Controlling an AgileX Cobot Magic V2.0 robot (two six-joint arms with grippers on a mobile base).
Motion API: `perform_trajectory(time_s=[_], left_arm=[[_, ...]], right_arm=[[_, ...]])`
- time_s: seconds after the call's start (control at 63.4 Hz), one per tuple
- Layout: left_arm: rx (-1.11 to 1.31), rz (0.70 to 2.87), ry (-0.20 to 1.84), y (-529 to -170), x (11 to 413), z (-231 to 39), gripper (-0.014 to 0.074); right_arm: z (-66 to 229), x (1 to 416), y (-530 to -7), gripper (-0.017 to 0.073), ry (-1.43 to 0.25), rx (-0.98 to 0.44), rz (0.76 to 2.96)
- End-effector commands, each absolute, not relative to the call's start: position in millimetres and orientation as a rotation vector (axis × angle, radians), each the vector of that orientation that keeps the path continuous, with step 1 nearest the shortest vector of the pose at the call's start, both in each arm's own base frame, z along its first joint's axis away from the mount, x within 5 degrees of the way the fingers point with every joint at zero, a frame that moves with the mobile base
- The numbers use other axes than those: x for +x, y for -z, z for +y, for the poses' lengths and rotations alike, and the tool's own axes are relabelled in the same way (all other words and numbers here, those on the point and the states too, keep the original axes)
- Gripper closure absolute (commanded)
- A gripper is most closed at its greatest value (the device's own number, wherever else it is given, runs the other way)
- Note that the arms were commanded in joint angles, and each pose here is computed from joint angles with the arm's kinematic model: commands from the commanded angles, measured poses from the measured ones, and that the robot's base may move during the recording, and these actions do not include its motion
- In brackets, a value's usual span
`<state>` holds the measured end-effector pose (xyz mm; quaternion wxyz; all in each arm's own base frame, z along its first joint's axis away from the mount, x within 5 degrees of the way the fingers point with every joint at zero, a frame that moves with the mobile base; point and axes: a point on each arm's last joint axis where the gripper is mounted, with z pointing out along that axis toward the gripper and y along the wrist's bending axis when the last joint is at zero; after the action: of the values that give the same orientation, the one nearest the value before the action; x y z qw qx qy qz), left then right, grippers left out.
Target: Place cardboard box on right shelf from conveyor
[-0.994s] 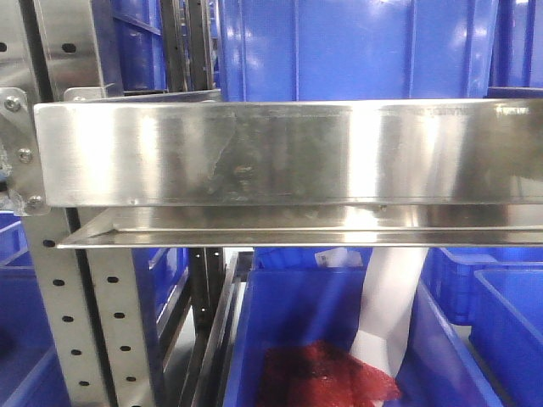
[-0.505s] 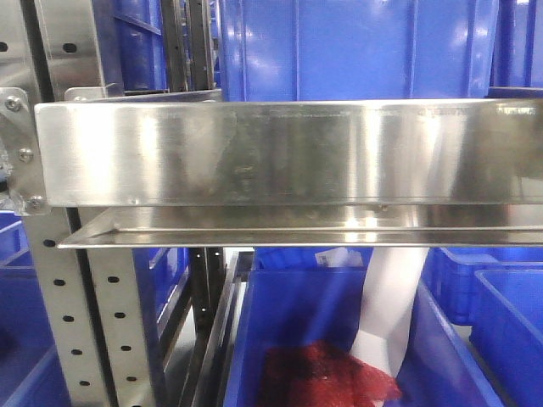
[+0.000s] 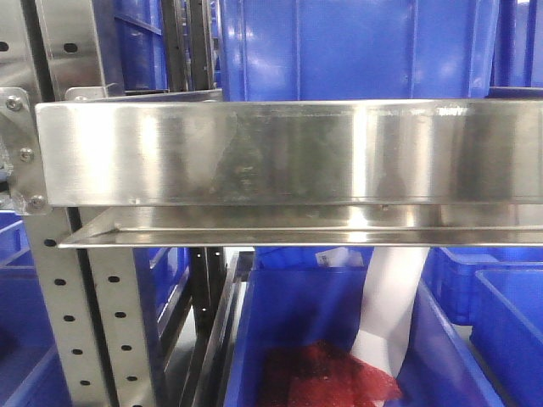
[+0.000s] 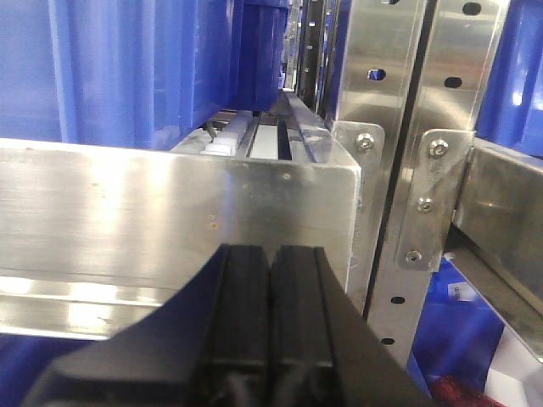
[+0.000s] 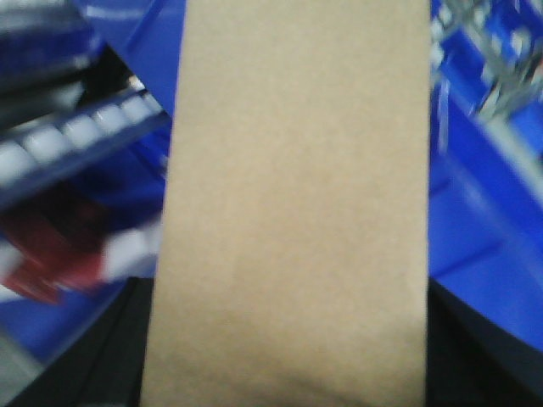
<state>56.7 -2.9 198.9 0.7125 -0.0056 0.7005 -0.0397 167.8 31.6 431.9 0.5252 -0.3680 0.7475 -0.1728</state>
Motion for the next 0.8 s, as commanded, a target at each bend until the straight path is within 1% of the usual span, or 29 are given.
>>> perform_trajectory(time_s=[0.0, 0.063, 0.142, 0.252, 0.473, 0.552, 0.662, 0.789], left_arm=[[-0.029, 1.447, 0.098, -209, 55, -2, 0.0713], [-0.029, 1.447, 0.098, -209, 55, -2, 0.0713], [-0.029, 1.447, 0.098, -209, 55, -2, 0.0713], [-0.029, 1.447, 0.098, -209, 55, -2, 0.0713], [-0.029, 1.447, 0.098, -209, 55, -2, 0.0713], [-0.029, 1.447, 0.098, -209, 55, -2, 0.0713], [-0.029, 1.447, 0.098, -209, 55, -2, 0.0713], [-0.029, 1.447, 0.098, -209, 55, -2, 0.0713]], right_arm=[[41, 185, -450, 0.0366, 0.569, -1.008, 1.579], [50, 198, -445, 0.0367, 0.614, -1.107, 1.526], [64, 211, -439, 0.0367, 0.631, -1.208, 1.467], [80, 225, -428, 0.0367, 0.627, -1.300, 1.422], [96, 245, -410, 0.0372, 0.595, -1.363, 1.432], [99, 251, -406, 0.0410, 0.592, -1.373, 1.439], [102, 257, -401, 0.0502, 0.588, -1.382, 1.442], [104, 261, -396, 0.0502, 0.584, -1.392, 1.450]])
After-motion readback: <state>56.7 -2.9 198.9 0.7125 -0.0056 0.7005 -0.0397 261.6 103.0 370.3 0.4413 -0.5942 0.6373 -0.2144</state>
